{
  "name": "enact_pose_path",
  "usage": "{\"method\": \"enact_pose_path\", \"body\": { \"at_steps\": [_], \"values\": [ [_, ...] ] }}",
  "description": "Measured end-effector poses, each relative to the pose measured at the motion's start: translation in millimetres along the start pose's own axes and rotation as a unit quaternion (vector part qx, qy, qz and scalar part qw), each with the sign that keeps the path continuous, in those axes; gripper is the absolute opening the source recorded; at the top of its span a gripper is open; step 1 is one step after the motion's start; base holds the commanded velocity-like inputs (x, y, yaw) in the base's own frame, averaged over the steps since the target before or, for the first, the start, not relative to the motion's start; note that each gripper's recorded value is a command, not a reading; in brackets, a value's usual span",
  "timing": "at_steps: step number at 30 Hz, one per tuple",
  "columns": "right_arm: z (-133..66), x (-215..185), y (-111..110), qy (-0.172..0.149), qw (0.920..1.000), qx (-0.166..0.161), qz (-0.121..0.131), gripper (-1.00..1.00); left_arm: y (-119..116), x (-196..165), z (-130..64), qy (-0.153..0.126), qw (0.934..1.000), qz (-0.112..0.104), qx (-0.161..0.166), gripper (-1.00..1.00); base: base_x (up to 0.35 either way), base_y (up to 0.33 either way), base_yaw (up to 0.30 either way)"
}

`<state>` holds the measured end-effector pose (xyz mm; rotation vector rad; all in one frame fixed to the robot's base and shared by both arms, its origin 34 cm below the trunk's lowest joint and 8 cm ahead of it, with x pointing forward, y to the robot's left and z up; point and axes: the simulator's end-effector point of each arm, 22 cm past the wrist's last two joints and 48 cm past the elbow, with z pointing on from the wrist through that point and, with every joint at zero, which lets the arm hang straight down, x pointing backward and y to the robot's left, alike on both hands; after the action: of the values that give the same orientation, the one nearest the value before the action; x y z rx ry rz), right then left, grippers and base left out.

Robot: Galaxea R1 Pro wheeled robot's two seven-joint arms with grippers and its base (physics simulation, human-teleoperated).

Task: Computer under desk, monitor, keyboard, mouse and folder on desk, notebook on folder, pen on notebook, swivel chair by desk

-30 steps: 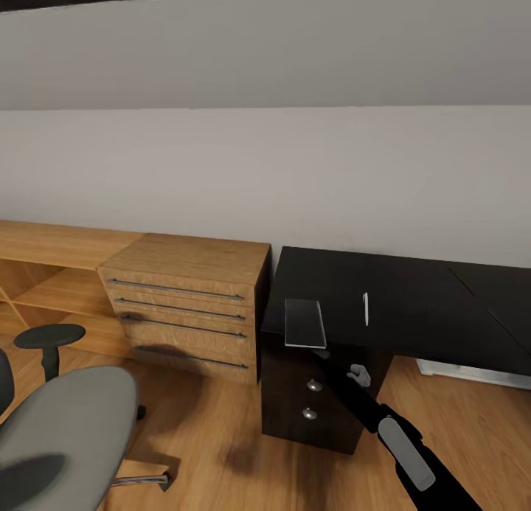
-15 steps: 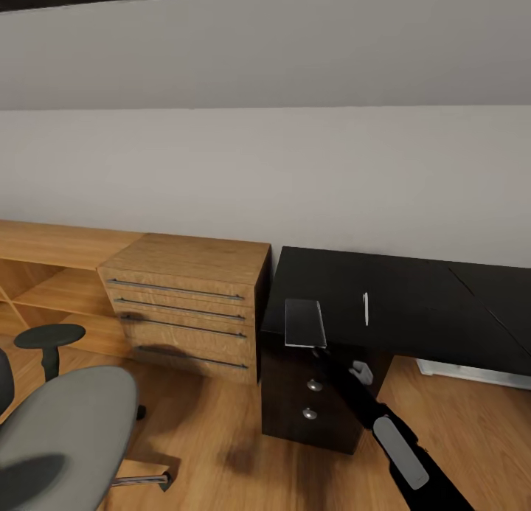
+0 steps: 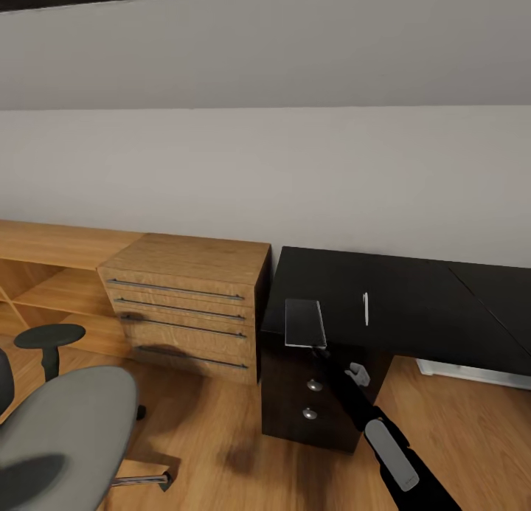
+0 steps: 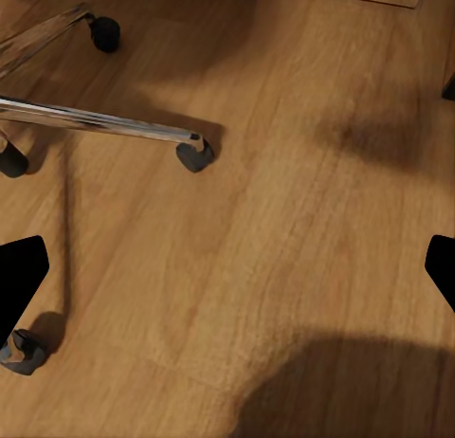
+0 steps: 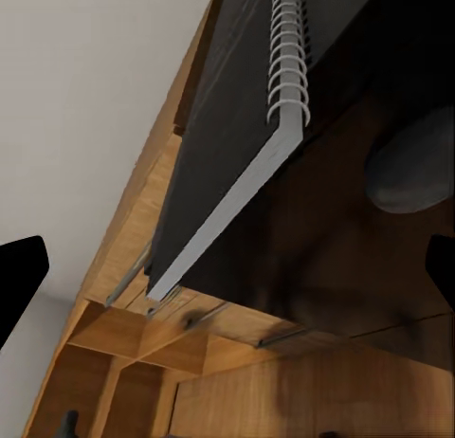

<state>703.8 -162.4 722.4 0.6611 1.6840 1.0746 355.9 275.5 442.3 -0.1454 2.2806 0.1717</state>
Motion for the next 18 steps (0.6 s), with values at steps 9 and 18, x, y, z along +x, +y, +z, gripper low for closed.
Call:
{"method": "enact_pose_path", "body": {
  "at_steps": [9, 18],
  "values": [
    [-3.9, 9, -18, 0.007, 0.9998, 0.018, 0.008, 1.00, 0, 0, -0.2, 0.000, 1.0000, 0.000, 0.000, 1.00, 0.000, 0.000, 0.000],
    [-3.8, 29, -8, 0.027, 0.9996, 0.005, 0.010, 1.00, -12, 3, -2.1, 0.006, 0.9999, -0.007, 0.005, 1.00, 0.000, 0.000, 0.000]
  ]
}}
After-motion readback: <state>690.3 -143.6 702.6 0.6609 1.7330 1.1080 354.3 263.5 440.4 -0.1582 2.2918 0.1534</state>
